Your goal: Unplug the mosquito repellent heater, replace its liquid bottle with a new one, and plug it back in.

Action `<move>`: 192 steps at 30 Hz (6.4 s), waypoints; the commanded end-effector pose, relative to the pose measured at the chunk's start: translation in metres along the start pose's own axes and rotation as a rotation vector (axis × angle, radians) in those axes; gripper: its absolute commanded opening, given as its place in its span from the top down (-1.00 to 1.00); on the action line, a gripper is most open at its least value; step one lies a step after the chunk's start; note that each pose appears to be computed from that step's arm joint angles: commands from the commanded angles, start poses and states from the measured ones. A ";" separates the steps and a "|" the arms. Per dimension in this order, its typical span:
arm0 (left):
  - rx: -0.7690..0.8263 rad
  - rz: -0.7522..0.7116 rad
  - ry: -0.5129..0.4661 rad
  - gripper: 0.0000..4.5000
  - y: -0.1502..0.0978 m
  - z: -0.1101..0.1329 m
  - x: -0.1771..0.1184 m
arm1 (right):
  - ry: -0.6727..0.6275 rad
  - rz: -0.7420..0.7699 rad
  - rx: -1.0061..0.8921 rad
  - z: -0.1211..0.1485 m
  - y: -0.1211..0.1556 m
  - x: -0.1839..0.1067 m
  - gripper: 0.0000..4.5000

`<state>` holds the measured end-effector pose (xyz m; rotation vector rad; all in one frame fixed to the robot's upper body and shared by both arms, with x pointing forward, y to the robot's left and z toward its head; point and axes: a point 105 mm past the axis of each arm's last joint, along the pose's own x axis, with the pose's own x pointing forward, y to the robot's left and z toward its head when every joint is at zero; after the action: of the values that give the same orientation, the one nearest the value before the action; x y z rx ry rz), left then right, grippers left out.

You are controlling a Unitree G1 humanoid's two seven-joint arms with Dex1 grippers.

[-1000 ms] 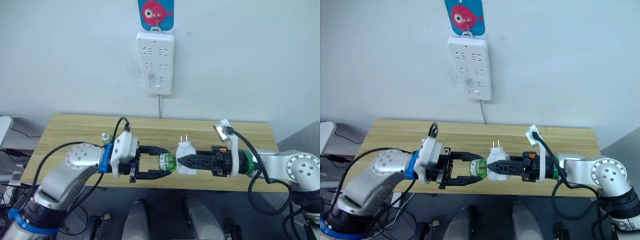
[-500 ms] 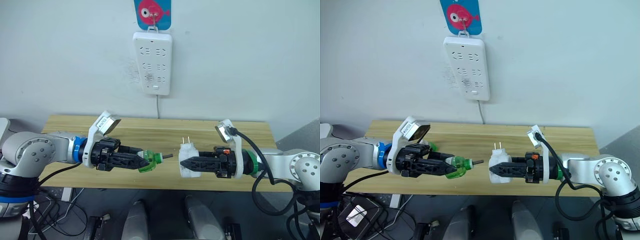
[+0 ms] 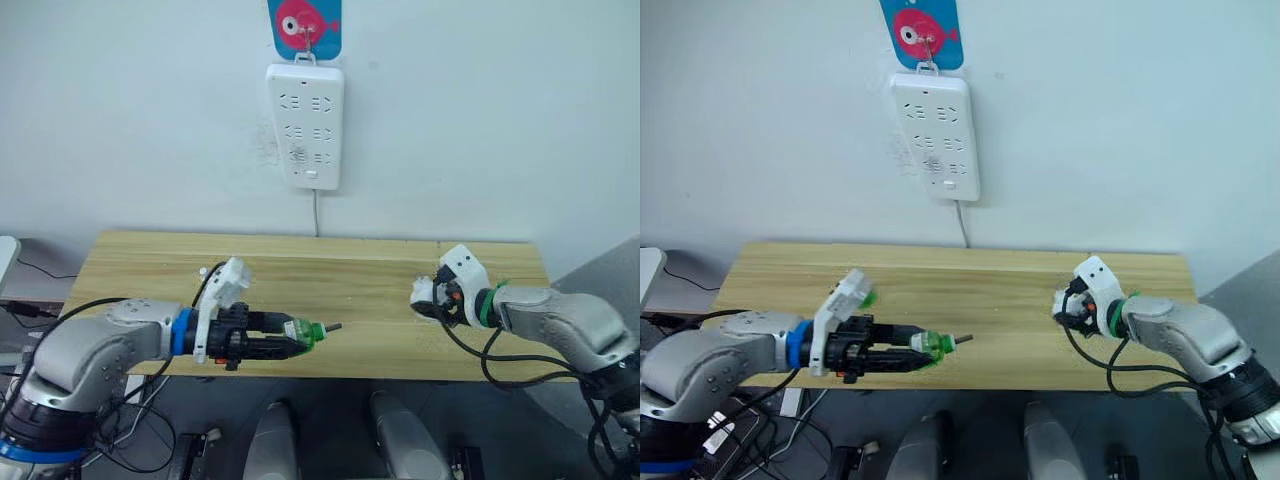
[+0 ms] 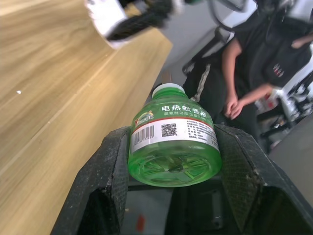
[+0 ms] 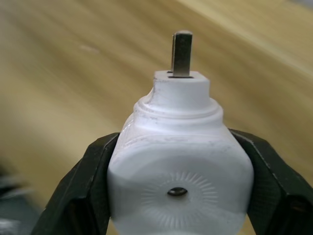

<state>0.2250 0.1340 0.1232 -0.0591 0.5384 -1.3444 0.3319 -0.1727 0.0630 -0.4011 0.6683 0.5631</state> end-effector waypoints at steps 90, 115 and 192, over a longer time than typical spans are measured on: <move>0.340 0.615 -0.252 -1.00 0.044 -0.009 0.009 | -0.687 0.036 0.145 0.108 0.070 0.019 0.63; 0.315 0.699 -0.217 -1.00 0.024 -0.026 0.004 | -0.608 -0.148 -0.024 0.070 0.047 0.101 -0.15; 0.551 0.390 -0.210 0.03 0.085 0.038 0.013 | -0.722 0.459 -0.334 0.126 0.135 -0.071 -1.00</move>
<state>0.3317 0.1544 0.1070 0.3405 0.0049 -0.8856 0.2734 -0.0315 0.1680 -0.3204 0.0037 1.1610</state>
